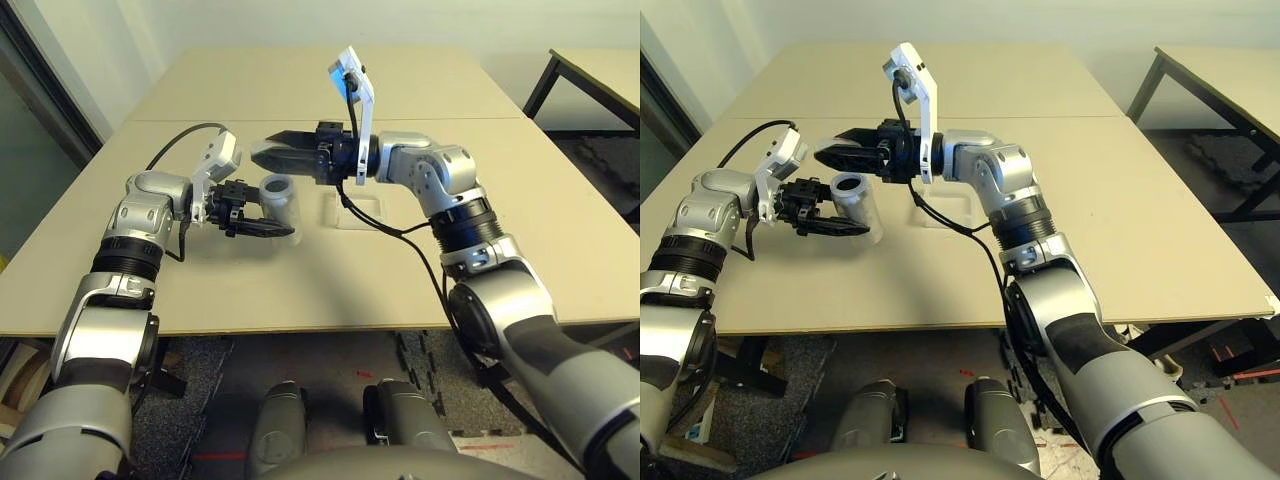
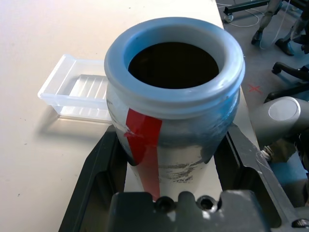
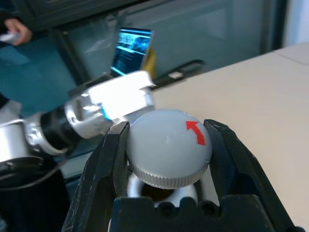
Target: Pour the medicine from the bottle into the box.
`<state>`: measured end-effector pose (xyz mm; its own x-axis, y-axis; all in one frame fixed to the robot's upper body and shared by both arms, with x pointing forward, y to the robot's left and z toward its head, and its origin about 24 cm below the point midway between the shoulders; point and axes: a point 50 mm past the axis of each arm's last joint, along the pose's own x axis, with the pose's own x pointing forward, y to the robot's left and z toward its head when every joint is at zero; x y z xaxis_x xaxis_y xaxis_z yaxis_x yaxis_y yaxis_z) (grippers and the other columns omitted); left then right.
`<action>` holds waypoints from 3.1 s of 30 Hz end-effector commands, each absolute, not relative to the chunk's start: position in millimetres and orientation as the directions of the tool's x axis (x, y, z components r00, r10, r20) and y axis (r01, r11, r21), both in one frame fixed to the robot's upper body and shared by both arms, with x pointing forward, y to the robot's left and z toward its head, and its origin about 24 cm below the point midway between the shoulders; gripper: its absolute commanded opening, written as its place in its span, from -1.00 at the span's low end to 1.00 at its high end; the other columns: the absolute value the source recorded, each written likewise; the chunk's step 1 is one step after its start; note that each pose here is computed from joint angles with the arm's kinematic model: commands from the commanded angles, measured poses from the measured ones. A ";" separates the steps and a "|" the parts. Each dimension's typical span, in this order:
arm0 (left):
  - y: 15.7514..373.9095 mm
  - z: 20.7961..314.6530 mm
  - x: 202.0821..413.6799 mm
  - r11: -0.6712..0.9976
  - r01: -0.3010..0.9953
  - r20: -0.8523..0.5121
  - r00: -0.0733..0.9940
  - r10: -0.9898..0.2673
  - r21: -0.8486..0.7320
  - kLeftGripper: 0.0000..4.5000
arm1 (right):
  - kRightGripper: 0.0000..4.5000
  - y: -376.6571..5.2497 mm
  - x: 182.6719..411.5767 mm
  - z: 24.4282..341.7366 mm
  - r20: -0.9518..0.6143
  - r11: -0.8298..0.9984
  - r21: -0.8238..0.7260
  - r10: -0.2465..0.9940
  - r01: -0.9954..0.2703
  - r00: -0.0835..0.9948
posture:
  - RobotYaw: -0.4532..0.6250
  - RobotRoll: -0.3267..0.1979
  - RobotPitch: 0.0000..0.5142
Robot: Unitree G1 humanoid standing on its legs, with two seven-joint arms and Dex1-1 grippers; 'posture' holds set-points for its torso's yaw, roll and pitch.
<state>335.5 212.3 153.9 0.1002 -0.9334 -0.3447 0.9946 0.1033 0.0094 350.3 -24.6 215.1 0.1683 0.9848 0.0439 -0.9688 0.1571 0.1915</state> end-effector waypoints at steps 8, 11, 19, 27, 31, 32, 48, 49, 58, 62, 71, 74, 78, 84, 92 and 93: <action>218.8 156.7 339.6 0.152 0.986 -0.369 0.165 -0.915 0.065 0.24 | 0.15 -122.8 383.2 166.3 -0.088 0.544 0.175 0.839 -0.820 0.538 | -0.15 0.25 -0.93; 219.2 156.6 340.5 0.155 0.986 -0.370 0.169 -0.914 0.067 0.24 | 0.15 -171.7 388.7 142.8 -0.162 0.722 0.152 0.692 -0.675 0.704 | -0.15 0.25 -0.93; 219.2 156.3 341.5 0.163 0.985 -0.368 0.175 -0.913 0.064 0.24 | 0.15 -223.1 381.0 96.6 -0.305 0.878 0.047 0.467 -0.477 0.830 | -0.15 0.25 -0.92; 221.5 157.1 341.7 0.177 0.982 -0.369 0.191 -0.910 0.071 0.24 | 0.15 -224.2 375.2 72.2 -0.358 0.909 0.022 0.396 -0.417 0.845 | -0.13 0.25 -0.93; 221.8 157.9 342.0 0.182 0.980 -0.370 0.200 -0.907 0.084 0.24 | 0.47 -222.4 374.2 67.1 -0.379 0.911 0.007 0.384 -0.412 0.842 | -0.13 0.25 -0.93; 221.4 158.9 342.3 0.182 0.978 -0.364 0.206 -0.908 0.099 0.24 | 0.57 -221.8 373.9 66.1 -0.385 0.909 0.005 0.386 -0.416 0.838 | -0.13 0.25 -0.93; 200.3 168.6 370.9 0.275 0.889 -0.393 0.415 -0.820 0.365 0.24 | 1.00 -210.5 375.2 100.8 -0.371 0.702 -0.026 0.655 -0.712 0.659 | -0.20 0.25 -0.93; 196.5 170.6 374.0 0.283 0.875 -0.386 0.436 -0.813 0.393 0.24 | 1.00 -207.6 374.6 105.1 -0.364 0.671 -0.023 0.685 -0.741 0.631 | -0.20 0.25 -0.93; 165.2 182.5 397.0 0.256 0.668 -0.372 0.645 -0.668 0.699 0.24 | 1.00 -187.1 351.4 130.4 -0.363 0.417 -0.034 0.842 -0.908 0.400 | -0.24 0.25 -0.93; 147.9 186.1 402.4 0.179 0.573 -0.351 0.688 -0.635 0.800 0.24 | 1.00 -182.3 344.2 140.3 -0.358 0.373 -0.039 0.861 -0.927 0.362 | -0.25 0.25 -0.93; 113.7 183.1 407.9 -0.132 0.261 -0.287 0.760 -0.583 0.956 0.24 | 1.00 -179.4 337.5 148.2 -0.343 0.352 -0.046 0.874 -0.935 0.345 | -0.30 0.25 -0.96; 110.3 177.8 409.4 -0.254 0.149 -0.271 0.781 -0.562 0.956 0.24 | 1.00 -180.3 335.9 147.2 -0.340 0.356 -0.051 0.872 -0.933 0.352 | -0.32 0.25 -0.97; 103.5 175.4 411.7 -0.360 0.015 -0.228 0.799 -0.557 0.933 0.24 | 1.00 -180.4 332.2 147.4 -0.331 0.354 -0.043 0.877 -0.934 0.347 | -0.34 0.25 -0.97; 88.7 165.0 412.1 -0.519 -0.111 -0.236 0.796 -0.557 0.848 0.24 | 1.00 -179.3 329.6 146.0 -0.322 0.355 -0.034 0.881 -0.934 0.347 | -0.36 0.25 -0.98; 76.8 169.3 415.0 -0.625 -0.171 -0.247 0.815 -0.524 0.762 0.24 | 1.00 -174.3 328.7 147.1 -0.308 0.347 -0.024 0.890 -0.937 0.338 | -0.37 0.25 -0.98; 76.4 169.1 415.1 -0.629 -0.160 -0.256 0.817 -0.517 0.760 0.24 | 1.00 -174.0 328.5 147.0 -0.305 0.348 -0.023 0.890 -0.937 0.338 | -0.37 0.25 -0.98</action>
<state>413.0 74.9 164.0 0.8039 -0.5367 -0.2563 -0.1513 -0.6013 0.7846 330.5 -177.7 147.9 0.3511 0.8839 -0.3089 -0.9325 0.3600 -0.0299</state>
